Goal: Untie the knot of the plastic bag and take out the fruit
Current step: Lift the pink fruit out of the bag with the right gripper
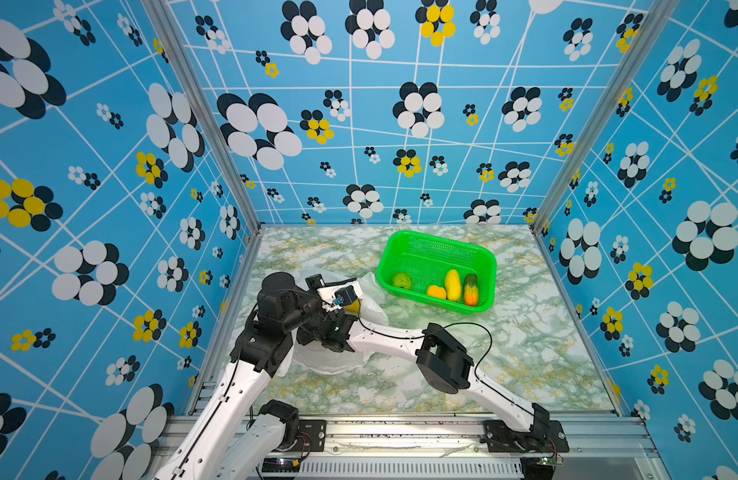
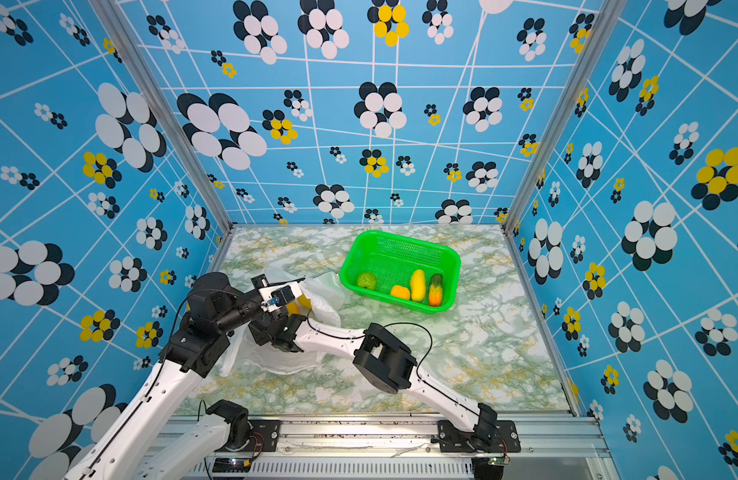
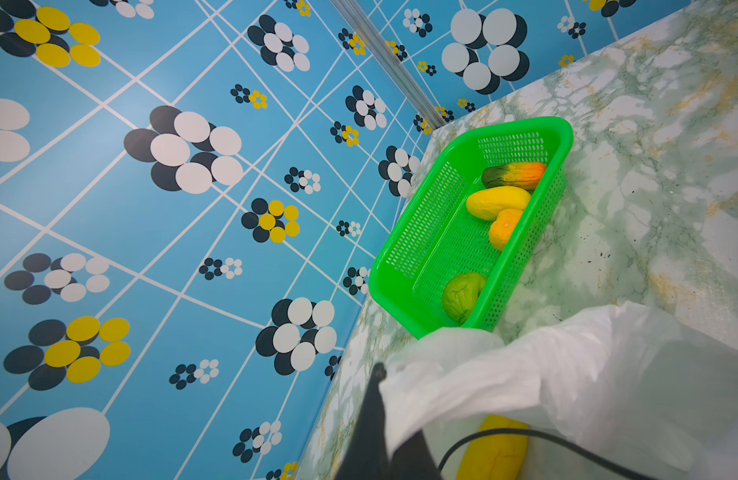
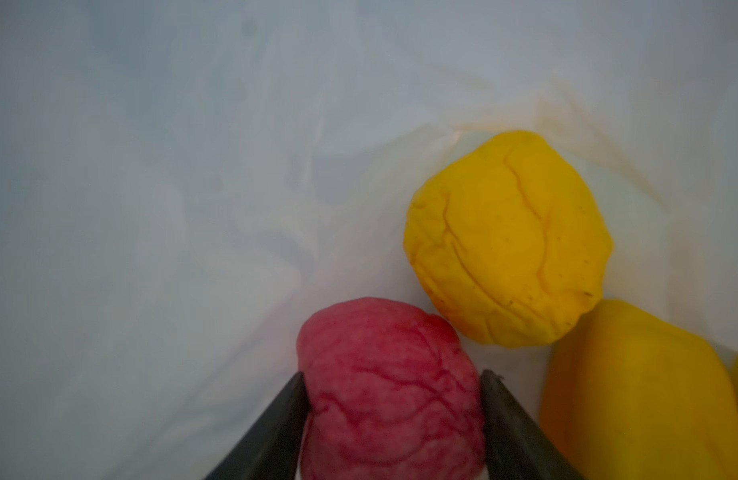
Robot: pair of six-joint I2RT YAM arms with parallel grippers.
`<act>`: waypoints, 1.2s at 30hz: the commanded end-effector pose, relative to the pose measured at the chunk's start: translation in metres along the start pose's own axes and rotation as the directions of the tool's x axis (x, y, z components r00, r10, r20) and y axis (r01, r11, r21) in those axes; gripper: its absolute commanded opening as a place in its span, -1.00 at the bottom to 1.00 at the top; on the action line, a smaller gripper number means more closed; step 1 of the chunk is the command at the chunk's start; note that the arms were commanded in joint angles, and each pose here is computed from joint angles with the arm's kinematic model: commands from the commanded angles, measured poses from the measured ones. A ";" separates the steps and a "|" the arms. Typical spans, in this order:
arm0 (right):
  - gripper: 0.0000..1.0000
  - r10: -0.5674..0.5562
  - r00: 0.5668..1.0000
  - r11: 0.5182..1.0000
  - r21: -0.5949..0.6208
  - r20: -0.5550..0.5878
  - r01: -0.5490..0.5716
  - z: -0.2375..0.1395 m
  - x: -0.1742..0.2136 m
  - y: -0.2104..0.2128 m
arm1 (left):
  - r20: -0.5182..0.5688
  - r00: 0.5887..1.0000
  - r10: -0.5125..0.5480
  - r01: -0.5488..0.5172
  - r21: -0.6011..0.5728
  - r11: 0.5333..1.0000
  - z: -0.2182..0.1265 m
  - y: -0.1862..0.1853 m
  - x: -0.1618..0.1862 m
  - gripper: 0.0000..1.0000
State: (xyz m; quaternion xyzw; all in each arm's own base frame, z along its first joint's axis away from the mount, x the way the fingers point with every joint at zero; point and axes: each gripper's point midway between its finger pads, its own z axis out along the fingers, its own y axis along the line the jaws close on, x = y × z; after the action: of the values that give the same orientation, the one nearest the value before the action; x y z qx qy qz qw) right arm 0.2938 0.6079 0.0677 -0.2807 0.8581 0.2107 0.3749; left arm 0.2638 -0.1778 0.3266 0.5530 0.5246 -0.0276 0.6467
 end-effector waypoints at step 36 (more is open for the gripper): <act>-0.41 -0.113 0.991 0.993 -0.015 0.066 0.115 -0.203 0.019 -0.038 | -0.093 0.994 -0.053 0.047 -0.064 0.997 0.002 0.013 0.019 -1.00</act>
State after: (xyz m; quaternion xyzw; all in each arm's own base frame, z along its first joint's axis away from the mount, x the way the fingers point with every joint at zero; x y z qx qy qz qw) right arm 0.1988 0.4610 0.1461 -0.3347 0.8407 0.1909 0.3806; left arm 0.2769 -0.1693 0.3210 0.5345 0.5529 -0.0039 0.6392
